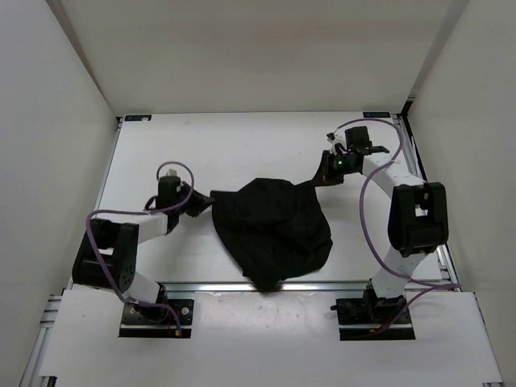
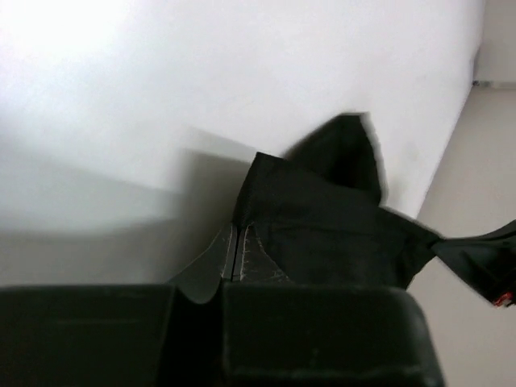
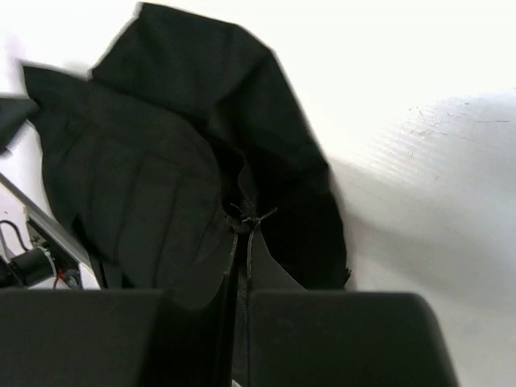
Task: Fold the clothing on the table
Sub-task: Flatten the skirt out
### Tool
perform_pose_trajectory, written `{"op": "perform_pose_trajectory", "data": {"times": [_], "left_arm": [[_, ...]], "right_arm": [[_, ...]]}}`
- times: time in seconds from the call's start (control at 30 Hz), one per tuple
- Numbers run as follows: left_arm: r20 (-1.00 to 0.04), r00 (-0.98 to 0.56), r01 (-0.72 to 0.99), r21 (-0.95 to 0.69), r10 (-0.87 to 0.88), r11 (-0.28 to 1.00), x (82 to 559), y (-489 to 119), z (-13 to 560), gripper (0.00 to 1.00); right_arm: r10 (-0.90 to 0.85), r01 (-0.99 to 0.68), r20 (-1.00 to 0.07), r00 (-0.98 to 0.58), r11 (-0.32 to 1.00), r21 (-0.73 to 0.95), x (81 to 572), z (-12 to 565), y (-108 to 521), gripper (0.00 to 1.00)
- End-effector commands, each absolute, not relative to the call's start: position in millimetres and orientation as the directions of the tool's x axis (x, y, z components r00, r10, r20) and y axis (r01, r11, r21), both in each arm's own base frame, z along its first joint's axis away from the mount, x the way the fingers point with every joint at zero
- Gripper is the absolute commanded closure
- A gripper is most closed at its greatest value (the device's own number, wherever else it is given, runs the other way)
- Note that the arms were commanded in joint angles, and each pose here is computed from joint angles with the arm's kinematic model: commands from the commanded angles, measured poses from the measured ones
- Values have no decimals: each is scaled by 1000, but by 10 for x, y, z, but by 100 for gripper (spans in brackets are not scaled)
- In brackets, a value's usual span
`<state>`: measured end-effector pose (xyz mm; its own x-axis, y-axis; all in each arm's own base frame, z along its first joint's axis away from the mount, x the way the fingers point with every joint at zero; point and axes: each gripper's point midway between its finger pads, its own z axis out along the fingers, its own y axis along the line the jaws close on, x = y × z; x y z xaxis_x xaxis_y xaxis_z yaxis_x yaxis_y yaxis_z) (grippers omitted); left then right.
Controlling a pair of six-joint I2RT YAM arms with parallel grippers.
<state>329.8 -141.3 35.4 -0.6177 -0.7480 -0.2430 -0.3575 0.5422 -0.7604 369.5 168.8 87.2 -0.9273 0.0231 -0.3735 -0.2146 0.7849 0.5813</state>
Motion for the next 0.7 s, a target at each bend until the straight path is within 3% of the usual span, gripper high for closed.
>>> {"op": "perform_pose_trajectory", "data": {"times": [0.0,0.17,0.33,0.5,0.6,0.67], "left_arm": [[-412,-593,-119,-805,-692,581,3788,-1468,1380,100],[-542,-599,164,-803,-589,572,4262,-1736,2691,100],[-553,-629,208,-797,-546,567,4639,-1775,2953,100],[-465,-726,161,-831,-506,532,4292,-1835,2423,100],[-455,-757,185,-837,-468,515,3833,-1855,2332,100],[-496,-736,243,-829,-461,504,3540,-1811,2566,100]], "right_arm": [[53,-280,-492,-869,768,577,3798,1453,1633,100],[96,-345,-639,-763,776,529,4053,2246,1493,100],[137,-382,-743,-655,788,482,4329,2868,1354,100],[111,-421,-733,-671,757,500,4170,2765,1456,100],[57,-485,-737,-673,719,499,3822,2683,1644,100],[11,-524,-753,-658,712,468,3536,2681,1688,99]]}}
